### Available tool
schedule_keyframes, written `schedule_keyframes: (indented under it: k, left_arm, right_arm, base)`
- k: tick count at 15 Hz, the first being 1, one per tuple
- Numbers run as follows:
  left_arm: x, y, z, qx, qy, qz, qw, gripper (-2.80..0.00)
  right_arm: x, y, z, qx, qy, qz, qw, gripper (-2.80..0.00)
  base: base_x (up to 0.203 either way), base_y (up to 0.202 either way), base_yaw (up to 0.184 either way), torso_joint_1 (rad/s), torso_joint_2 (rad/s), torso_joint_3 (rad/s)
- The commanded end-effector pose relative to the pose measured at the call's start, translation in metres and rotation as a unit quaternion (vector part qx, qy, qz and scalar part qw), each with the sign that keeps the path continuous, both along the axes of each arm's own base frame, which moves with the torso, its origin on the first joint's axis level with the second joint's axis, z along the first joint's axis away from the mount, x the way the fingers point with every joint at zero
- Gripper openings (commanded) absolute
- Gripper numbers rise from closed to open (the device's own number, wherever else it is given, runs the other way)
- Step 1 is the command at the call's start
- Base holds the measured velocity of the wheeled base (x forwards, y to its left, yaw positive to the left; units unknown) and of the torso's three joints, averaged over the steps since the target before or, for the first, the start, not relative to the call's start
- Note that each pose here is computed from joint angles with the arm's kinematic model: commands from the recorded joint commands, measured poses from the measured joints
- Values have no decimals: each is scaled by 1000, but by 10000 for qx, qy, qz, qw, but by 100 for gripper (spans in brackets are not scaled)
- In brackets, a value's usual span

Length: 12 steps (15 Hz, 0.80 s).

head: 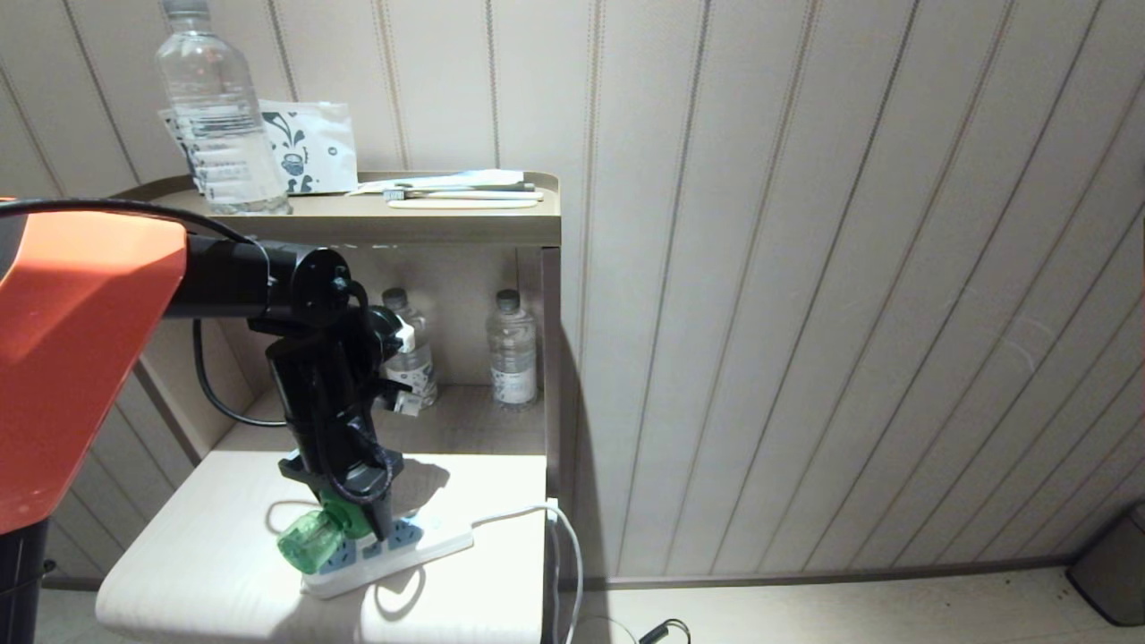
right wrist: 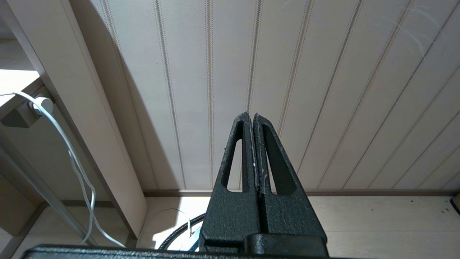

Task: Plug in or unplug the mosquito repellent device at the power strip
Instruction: Insert the plug into the socket

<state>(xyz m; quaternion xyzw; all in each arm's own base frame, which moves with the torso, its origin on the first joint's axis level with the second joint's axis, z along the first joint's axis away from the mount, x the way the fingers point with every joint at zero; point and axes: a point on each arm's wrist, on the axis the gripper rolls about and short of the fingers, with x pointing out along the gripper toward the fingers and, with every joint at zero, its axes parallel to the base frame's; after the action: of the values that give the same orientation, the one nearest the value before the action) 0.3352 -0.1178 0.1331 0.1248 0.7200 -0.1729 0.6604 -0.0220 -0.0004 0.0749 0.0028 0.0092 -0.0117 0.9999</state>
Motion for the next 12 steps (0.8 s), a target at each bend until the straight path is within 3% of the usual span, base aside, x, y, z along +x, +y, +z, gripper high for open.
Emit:
schedule_keyframes:
  k: [1, 12]
  left_arm:
    - [-3, 0, 0, -34, 112, -2, 9999, -280]
    - [-2, -4, -4, -24, 104, -64, 9999, -280]
  right_arm:
    - [0, 0, 0, 2, -1, -4, 10000, -280]
    - [0, 0, 0, 2, -1, -6, 10000, -280]
  base:
    - [0, 0, 0, 0, 0, 0]
    - [0, 0, 0, 0, 0, 0]
